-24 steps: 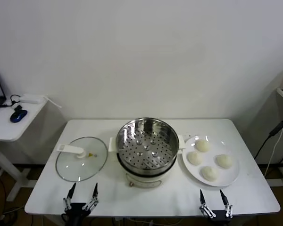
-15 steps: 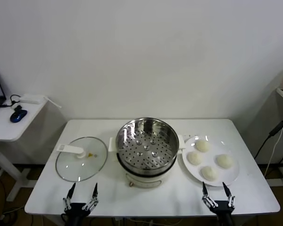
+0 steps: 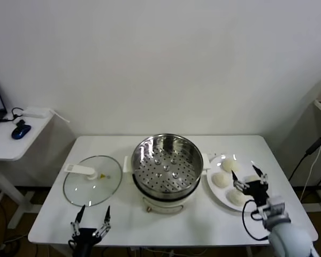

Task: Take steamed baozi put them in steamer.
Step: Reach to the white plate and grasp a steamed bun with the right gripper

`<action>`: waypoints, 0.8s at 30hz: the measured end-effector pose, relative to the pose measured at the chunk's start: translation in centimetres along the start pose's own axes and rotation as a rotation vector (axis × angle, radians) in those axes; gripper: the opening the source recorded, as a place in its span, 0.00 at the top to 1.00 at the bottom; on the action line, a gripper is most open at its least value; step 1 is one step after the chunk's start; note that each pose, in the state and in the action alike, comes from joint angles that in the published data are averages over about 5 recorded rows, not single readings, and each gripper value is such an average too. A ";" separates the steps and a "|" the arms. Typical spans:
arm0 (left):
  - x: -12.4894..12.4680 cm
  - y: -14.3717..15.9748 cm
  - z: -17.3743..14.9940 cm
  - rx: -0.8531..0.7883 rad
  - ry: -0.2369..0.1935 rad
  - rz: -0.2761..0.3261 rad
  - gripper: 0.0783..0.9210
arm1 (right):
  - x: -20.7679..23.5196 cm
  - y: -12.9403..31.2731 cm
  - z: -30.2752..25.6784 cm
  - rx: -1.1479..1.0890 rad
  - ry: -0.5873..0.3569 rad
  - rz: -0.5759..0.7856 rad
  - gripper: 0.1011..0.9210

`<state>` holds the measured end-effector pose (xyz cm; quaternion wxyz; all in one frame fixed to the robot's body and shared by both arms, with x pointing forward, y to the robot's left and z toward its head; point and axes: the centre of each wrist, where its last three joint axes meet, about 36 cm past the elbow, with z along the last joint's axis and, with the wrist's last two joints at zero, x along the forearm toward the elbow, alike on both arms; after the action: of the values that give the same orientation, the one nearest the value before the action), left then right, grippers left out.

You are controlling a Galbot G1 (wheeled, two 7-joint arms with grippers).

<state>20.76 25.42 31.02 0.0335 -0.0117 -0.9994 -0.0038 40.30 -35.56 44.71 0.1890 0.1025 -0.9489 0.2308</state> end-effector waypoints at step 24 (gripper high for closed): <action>-0.6 -0.1 1.1 -0.047 0.005 0.056 0.12 | -12.4 -11.4 -11.6 0.709 0.416 -0.585 0.12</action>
<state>21.28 25.35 29.92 0.0359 -0.0405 -0.9982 -0.0263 58.35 -38.62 53.77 0.3845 0.3737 -0.6859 0.4920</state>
